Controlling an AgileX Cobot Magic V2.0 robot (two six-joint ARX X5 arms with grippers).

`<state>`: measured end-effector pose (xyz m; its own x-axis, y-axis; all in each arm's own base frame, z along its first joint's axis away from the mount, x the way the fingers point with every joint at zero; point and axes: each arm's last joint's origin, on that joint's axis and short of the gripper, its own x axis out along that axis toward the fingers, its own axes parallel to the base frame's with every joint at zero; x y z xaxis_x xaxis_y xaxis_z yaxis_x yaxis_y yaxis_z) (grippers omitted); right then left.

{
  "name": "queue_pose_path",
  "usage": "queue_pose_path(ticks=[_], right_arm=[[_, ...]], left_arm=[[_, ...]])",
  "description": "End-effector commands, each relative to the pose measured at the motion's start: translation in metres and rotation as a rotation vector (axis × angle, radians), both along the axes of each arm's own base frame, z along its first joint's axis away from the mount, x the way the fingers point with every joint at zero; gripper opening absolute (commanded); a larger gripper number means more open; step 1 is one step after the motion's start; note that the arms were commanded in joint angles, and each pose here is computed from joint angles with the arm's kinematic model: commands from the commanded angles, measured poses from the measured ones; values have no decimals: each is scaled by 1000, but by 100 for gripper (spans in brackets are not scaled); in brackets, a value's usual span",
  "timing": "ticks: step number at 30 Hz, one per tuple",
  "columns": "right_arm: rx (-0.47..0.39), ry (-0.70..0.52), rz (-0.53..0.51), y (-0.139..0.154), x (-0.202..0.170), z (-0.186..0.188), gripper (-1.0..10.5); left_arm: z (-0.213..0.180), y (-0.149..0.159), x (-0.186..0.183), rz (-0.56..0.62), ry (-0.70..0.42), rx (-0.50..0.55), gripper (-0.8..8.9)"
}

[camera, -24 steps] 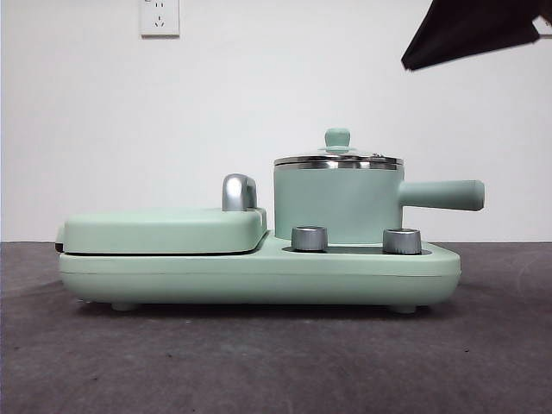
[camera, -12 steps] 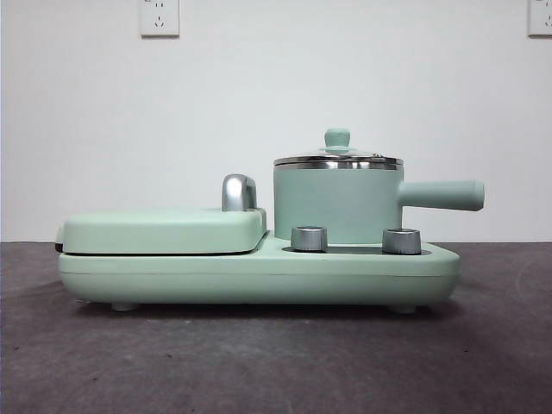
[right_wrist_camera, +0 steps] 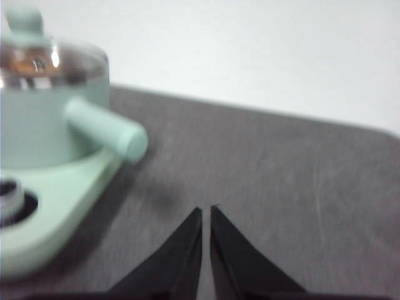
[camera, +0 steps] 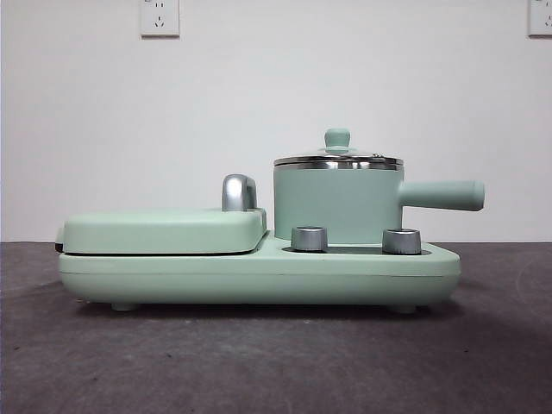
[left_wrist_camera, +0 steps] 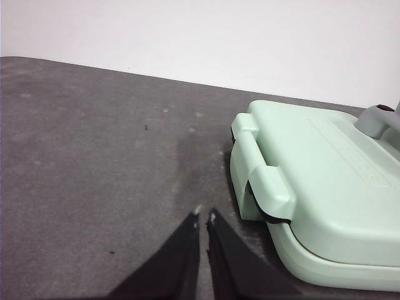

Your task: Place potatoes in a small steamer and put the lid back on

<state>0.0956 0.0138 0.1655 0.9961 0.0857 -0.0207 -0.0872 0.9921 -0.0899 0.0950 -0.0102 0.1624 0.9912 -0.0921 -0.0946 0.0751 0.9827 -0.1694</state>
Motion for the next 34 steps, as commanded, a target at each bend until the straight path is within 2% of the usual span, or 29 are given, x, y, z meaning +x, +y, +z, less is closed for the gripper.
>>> queue_pose_path(ticks=[1, 14, 34], right_arm=[[47, 7, 12, 1, 0, -1, 19], [55, -43, 5, 0, 0, 4, 19], [55, -43, 5, 0, 0, 4, 19]], left_arm=[[-6, 0, 1, -2, 8, 0, 19], [-6, 0, 1, -2, 8, 0, 19], [-6, 0, 1, -2, 8, 0, 19]])
